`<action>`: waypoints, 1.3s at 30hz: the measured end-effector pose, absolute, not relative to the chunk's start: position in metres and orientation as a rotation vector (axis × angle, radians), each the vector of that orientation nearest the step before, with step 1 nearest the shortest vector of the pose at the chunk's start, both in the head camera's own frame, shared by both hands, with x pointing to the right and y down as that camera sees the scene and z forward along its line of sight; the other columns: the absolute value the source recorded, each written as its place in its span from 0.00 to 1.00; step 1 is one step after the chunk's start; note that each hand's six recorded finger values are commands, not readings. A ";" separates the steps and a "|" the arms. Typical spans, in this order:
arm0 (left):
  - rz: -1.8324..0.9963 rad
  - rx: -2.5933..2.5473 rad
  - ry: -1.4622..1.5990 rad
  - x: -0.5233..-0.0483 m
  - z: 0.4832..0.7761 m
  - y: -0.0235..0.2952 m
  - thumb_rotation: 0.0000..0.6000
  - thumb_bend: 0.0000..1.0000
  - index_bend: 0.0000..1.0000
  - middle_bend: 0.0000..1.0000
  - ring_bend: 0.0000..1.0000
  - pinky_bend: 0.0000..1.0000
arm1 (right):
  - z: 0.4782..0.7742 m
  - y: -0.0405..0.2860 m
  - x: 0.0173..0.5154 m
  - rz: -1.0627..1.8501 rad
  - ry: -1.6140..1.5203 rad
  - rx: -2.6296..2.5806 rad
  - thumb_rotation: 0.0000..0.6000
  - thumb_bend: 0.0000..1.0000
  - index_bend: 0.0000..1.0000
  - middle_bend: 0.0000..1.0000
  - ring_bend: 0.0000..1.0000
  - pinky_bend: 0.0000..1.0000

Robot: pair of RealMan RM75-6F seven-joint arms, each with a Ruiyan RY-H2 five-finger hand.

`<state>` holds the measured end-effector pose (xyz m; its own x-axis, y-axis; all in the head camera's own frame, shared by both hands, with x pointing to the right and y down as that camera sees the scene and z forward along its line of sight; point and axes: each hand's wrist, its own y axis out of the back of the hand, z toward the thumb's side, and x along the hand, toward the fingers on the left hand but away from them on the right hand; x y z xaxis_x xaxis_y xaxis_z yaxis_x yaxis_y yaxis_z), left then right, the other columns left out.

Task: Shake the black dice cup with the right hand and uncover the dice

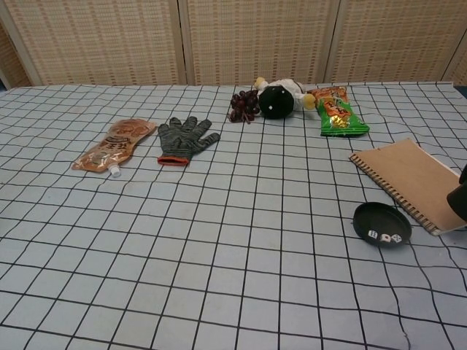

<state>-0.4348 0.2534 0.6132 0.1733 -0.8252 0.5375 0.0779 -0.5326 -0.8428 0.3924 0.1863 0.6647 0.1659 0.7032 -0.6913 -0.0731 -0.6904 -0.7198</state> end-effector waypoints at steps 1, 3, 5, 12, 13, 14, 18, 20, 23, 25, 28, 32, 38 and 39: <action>-1.466 -1.673 0.722 -0.435 0.613 0.253 1.00 0.42 0.32 0.29 0.28 0.53 | 0.667 0.186 0.393 1.589 -0.599 -1.829 1.00 0.17 0.48 0.44 0.25 0.27; -1.466 -1.672 0.723 -0.435 0.613 0.253 1.00 0.42 0.32 0.29 0.28 0.53 | 0.674 0.188 0.393 1.597 -0.597 -1.856 1.00 0.17 0.48 0.44 0.25 0.27; -1.468 -1.672 0.721 -0.436 0.613 0.253 1.00 0.42 0.32 0.29 0.28 0.53 | 0.681 0.189 0.393 1.609 -0.579 -1.876 1.00 0.17 0.47 0.44 0.24 0.27; -1.472 -1.673 0.723 -0.436 0.613 0.253 1.00 0.42 0.32 0.29 0.28 0.53 | 0.692 0.195 0.385 1.604 -0.536 -1.922 1.00 0.17 0.45 0.41 0.22 0.25; -1.473 -1.674 0.724 -0.436 0.613 0.253 1.00 0.42 0.32 0.29 0.28 0.53 | 0.691 0.196 0.385 1.604 -0.537 -1.935 1.00 0.17 0.45 0.41 0.22 0.25; -1.473 -1.674 0.724 -0.436 0.613 0.253 1.00 0.42 0.32 0.29 0.28 0.53 | 0.690 0.197 0.384 1.602 -0.536 -1.947 1.00 0.17 0.45 0.42 0.22 0.25; -1.473 -1.674 0.719 -0.436 0.614 0.253 1.00 0.42 0.32 0.29 0.28 0.53 | 0.683 0.199 0.381 1.580 -0.541 -1.963 1.00 0.17 0.47 0.42 0.22 0.25; -1.475 -1.675 0.721 -0.436 0.614 0.253 1.00 0.42 0.32 0.29 0.28 0.53 | 0.679 0.199 0.380 1.565 -0.554 -1.963 1.00 0.17 0.48 0.42 0.22 0.25; -1.473 -1.672 0.719 -0.435 0.613 0.253 1.00 0.42 0.32 0.29 0.28 0.53 | 0.673 0.200 0.378 1.555 -0.558 -1.973 1.00 0.17 0.48 0.42 0.22 0.25; -1.474 -1.673 0.717 -0.435 0.614 0.253 1.00 0.42 0.32 0.29 0.28 0.53 | 0.670 0.202 0.376 1.560 -0.549 -1.991 1.00 0.17 0.48 0.42 0.22 0.25; -1.477 -1.674 0.716 -0.435 0.614 0.253 1.00 0.42 0.32 0.29 0.28 0.53 | 0.668 0.206 0.374 1.580 -0.509 -2.024 1.00 0.17 0.48 0.42 0.22 0.25; -1.477 -1.673 0.718 -0.436 0.614 0.253 1.00 0.42 0.32 0.29 0.28 0.53 | 0.663 0.212 0.371 1.604 -0.430 -2.043 1.00 0.17 0.47 0.42 0.22 0.25; -1.474 -1.673 0.719 -0.436 0.613 0.253 1.00 0.42 0.32 0.29 0.28 0.53 | 0.658 0.218 0.368 1.579 -0.359 -2.000 1.00 0.11 0.31 0.28 0.10 0.18; -1.474 -1.674 0.720 -0.436 0.613 0.253 1.00 0.42 0.32 0.29 0.28 0.53 | 0.658 0.220 0.368 1.576 -0.349 -2.001 1.00 0.10 0.27 0.24 0.06 0.15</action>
